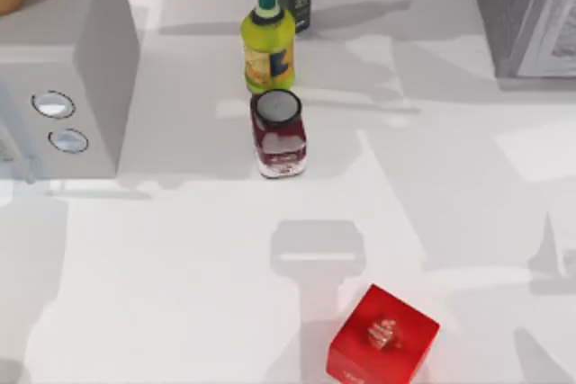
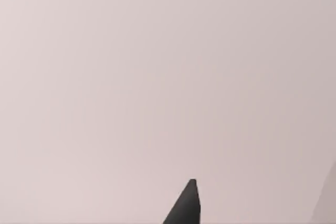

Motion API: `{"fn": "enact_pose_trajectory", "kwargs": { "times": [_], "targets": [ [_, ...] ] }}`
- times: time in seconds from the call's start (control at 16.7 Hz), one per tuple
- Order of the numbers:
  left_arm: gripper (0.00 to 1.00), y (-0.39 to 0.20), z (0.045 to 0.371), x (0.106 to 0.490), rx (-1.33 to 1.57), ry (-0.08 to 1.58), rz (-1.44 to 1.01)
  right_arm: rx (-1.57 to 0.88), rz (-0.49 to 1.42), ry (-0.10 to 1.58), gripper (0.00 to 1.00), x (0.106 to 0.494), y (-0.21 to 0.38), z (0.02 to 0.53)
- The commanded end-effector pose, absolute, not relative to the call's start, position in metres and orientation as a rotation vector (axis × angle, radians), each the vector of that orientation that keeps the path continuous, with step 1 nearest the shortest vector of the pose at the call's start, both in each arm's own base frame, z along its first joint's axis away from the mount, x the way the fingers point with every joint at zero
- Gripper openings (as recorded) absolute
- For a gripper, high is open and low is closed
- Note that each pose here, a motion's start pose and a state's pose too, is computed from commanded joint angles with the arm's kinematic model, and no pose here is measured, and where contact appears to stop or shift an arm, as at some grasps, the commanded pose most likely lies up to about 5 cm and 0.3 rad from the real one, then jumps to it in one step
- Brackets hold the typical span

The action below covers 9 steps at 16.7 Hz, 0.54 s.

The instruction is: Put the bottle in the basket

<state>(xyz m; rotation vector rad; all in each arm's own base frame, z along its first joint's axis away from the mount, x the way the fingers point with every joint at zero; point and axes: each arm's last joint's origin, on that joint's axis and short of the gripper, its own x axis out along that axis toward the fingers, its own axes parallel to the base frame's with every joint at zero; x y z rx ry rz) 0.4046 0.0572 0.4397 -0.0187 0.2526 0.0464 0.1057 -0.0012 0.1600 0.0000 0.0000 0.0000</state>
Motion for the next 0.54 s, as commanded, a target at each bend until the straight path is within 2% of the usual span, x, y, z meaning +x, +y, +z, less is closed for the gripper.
{"fn": "enact_pose_trajectory", "kwargs": {
  "times": [0.18,0.54],
  "targets": [
    [0.98,0.0572,0.4397,0.4046,-0.019,0.253,0.046,0.0,0.0,0.0,1.0,0.1057,-0.0012,0.16],
    [1.0,0.0572,0.4397,0.4046,-0.019,0.253,0.046,0.0,0.0,0.0,1.0,0.1057,-0.0012,0.16]
  ]
}}
